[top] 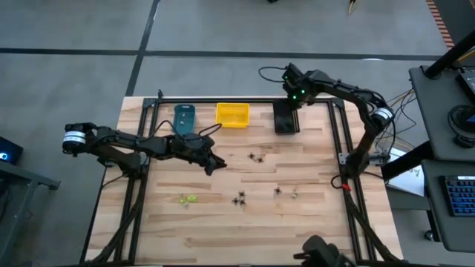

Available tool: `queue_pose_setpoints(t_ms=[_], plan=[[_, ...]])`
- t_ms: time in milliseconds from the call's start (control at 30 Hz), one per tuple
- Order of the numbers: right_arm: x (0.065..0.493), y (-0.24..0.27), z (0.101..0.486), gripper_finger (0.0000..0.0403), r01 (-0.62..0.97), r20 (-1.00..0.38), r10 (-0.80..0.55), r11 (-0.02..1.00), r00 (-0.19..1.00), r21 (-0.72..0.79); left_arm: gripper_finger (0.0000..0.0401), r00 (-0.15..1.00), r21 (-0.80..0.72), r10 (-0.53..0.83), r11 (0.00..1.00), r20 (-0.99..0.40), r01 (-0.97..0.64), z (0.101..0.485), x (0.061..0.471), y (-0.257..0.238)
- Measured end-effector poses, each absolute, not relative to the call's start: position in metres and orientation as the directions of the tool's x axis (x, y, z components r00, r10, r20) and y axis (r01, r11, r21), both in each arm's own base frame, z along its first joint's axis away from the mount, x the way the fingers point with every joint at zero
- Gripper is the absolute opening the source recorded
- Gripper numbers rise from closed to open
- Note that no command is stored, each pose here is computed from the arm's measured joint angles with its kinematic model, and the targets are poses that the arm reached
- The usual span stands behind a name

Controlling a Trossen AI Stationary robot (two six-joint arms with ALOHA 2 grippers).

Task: Sort Halloween decoration
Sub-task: Put the black spider toy into the black bin, then put the gray skull toy into the blue bin

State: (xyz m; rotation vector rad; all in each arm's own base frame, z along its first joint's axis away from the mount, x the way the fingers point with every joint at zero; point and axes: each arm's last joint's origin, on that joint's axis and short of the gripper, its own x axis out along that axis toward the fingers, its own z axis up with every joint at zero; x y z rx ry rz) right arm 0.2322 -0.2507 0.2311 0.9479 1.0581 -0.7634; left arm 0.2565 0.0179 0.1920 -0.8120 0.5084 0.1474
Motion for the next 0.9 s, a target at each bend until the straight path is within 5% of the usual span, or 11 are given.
queue_pose_setpoints(t_ms=[267, 567, 900], plan=[[0.238, -0.26, 0.208, 0.0022, 0.873, -0.958, -0.044, 0.426, 0.283, 0.238, 0.0146, 0.872, -0.652, -0.038, 0.68, -0.488, -0.335, 0.192, 0.256, 0.023], [0.24, -0.262, 0.205, 0.0101, 0.872, -0.956, -0.056, 0.427, 0.289, 0.239, 0.0146, 0.872, -0.663, -0.03, 0.663, -0.488, -0.348, 0.192, 0.256, 0.023], [0.236, -0.251, 0.237, 0.0122, 0.859, -0.935, -0.012, 0.398, 0.355, 0.321, 0.0146, 0.872, -0.683, -0.03, 0.636, -0.489, -0.36, 0.192, 0.256, 0.023]])
